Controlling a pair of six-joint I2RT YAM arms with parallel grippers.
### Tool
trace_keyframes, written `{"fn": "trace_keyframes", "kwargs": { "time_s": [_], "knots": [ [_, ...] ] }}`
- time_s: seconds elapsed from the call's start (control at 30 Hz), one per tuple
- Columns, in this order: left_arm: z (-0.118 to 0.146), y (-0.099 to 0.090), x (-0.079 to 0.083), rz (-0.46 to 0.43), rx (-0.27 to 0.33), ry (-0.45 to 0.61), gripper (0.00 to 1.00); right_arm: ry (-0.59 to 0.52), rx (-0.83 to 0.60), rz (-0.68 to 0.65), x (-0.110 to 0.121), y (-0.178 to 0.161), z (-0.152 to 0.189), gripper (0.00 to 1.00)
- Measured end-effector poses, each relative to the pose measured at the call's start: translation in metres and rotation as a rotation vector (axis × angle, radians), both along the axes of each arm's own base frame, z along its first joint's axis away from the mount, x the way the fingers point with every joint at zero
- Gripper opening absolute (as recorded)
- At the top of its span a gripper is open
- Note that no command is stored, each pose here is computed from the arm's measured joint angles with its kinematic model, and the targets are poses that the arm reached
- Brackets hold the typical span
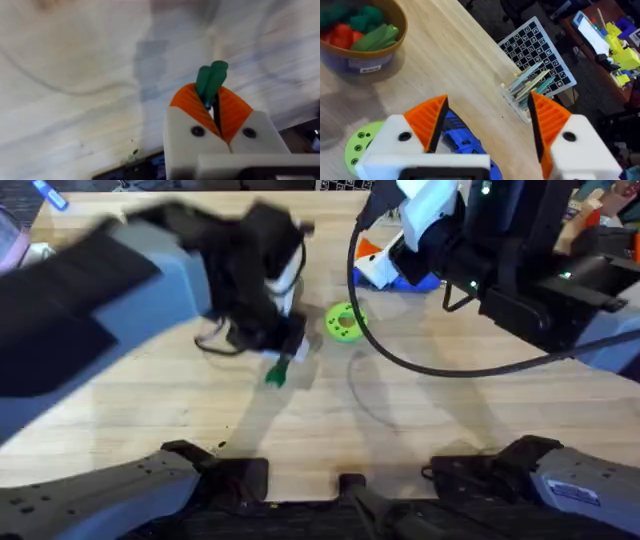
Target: Pick up the gripper from the table and insert it into the empty holder that is missing its gripper. Then pick up a screw, insert it into the mounting hole, and use the screwdriver to tighten it. Finally, clean up the table by picking up the vegetable and placing it into the bucket.
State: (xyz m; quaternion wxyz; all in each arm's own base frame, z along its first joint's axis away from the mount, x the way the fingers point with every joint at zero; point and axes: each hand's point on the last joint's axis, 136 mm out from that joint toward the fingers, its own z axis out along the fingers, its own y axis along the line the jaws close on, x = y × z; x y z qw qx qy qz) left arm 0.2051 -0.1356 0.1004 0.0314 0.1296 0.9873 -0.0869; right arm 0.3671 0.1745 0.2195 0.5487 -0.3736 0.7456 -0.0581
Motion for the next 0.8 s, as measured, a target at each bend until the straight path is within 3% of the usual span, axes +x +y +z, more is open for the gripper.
{"fn": "trace_keyframes", "kwargs": {
  "time_s": [0.1,0.17,0.27,0.37,0.47,0.6,0.7,0.8],
  "knots": [
    [0.053,-0.013,0.035,-0.033,-0.042,-0.153,0.026,0.0,0.0,0.0,0.0,0.0,0.0,0.94],
    [0.082,-0.014,0.059,-0.033,-0.035,-0.273,0.026,0.0,0.0,0.0,0.0,0.0,0.0,0.94],
    [0.115,-0.005,0.098,0.013,0.016,-0.476,0.026,0.0,0.0,0.0,0.0,0.0,0.0,0.94],
    [0.131,0.012,0.131,0.104,0.052,-0.606,0.026,0.0,0.0,0.0,0.0,0.0,0.0,0.941],
    [0.131,0.037,0.16,0.232,0.083,-0.656,0.025,0.0,0.0,0.0,0.0,0.0,0.0,0.94],
    [0.11,0.062,0.191,0.355,0.106,-0.64,0.025,0.0,0.0,0.0,0.0,0.0,0.0,0.94],
    [0.085,0.062,0.204,0.376,0.075,-0.584,0.025,0.0,0.0,0.0,0.0,0.0,0.0,0.941],
    [0.062,0.052,0.206,0.36,0.039,-0.51,0.025,0.0,0.0,0.0,0.0,0.0,0.0,0.94]
  ]
}}
